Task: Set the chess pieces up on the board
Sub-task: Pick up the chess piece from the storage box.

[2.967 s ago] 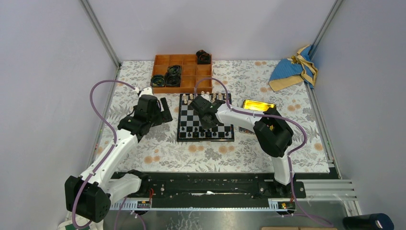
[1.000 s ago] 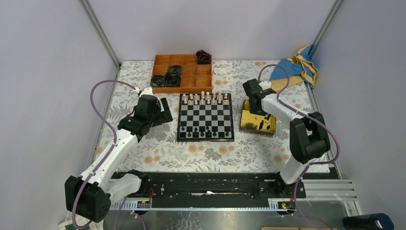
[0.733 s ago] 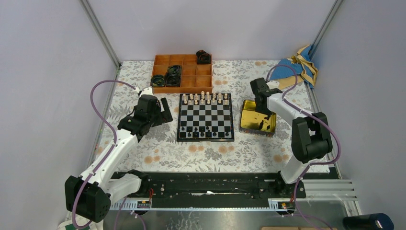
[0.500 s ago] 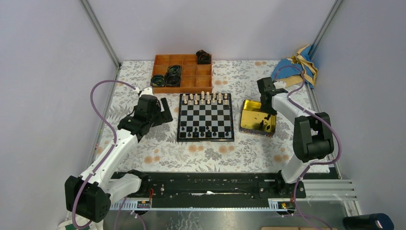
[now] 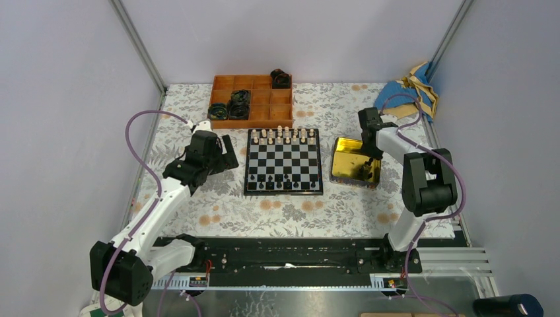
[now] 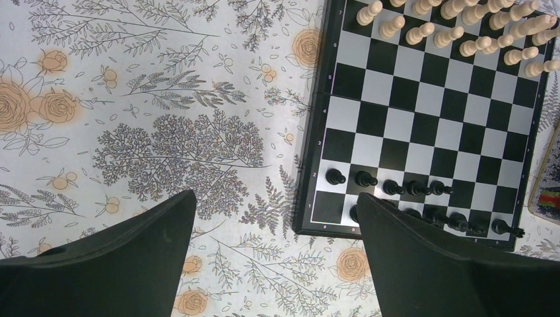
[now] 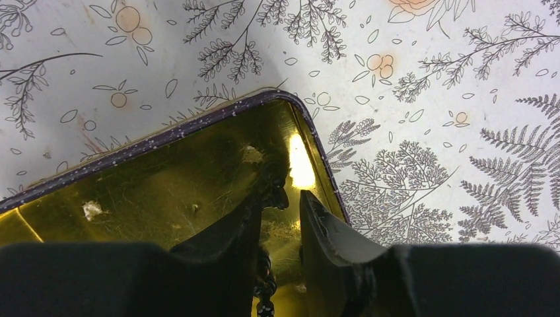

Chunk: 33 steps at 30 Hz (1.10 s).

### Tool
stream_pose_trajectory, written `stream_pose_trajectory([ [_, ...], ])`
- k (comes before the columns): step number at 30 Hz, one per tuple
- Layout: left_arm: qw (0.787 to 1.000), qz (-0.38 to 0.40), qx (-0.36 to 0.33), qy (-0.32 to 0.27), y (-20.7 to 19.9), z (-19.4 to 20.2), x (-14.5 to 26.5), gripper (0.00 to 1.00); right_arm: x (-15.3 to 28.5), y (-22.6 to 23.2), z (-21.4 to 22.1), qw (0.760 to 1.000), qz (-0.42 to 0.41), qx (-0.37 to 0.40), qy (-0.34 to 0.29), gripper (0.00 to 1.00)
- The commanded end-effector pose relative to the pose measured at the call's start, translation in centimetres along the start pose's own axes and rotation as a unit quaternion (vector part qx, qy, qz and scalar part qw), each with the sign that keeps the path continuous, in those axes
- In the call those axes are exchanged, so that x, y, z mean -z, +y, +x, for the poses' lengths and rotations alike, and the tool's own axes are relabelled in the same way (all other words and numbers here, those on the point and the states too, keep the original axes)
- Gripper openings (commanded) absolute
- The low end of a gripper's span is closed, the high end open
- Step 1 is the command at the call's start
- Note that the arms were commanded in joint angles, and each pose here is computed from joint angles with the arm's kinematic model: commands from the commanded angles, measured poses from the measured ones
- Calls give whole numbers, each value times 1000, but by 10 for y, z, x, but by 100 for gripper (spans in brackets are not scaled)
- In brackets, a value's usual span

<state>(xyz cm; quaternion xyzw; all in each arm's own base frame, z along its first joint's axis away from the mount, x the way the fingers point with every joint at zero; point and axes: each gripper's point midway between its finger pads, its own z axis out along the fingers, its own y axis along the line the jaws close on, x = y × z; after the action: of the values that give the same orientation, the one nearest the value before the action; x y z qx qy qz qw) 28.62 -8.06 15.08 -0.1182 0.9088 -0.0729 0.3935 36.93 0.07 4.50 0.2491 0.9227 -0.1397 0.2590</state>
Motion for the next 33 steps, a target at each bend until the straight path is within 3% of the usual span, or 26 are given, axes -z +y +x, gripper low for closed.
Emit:
stream_pose_trajectory([
  [1, 1000, 4, 1, -12, -2, -9, -2, 99, -2, 6, -15, 1000, -7, -24, -14, 34],
  [20, 1000, 0, -4, -6, -3, -9, -7, 99, -18, 5, -15, 1000, -5, -30, -3, 29],
  [26, 1000, -1, -4, -6, -2, -8, -9, 99, -21, 5, -13, 1000, -5, -26, 0, 21],
  [31, 1000, -1, -4, 3, -1, 0, -16, 99, -17, 8, -22, 1000, -13, -16, -5, 3],
  [33, 1000, -1, -5, 6, -1, 2, -17, 99, -13, 7, -26, 1000, -15, -11, -11, 0],
])
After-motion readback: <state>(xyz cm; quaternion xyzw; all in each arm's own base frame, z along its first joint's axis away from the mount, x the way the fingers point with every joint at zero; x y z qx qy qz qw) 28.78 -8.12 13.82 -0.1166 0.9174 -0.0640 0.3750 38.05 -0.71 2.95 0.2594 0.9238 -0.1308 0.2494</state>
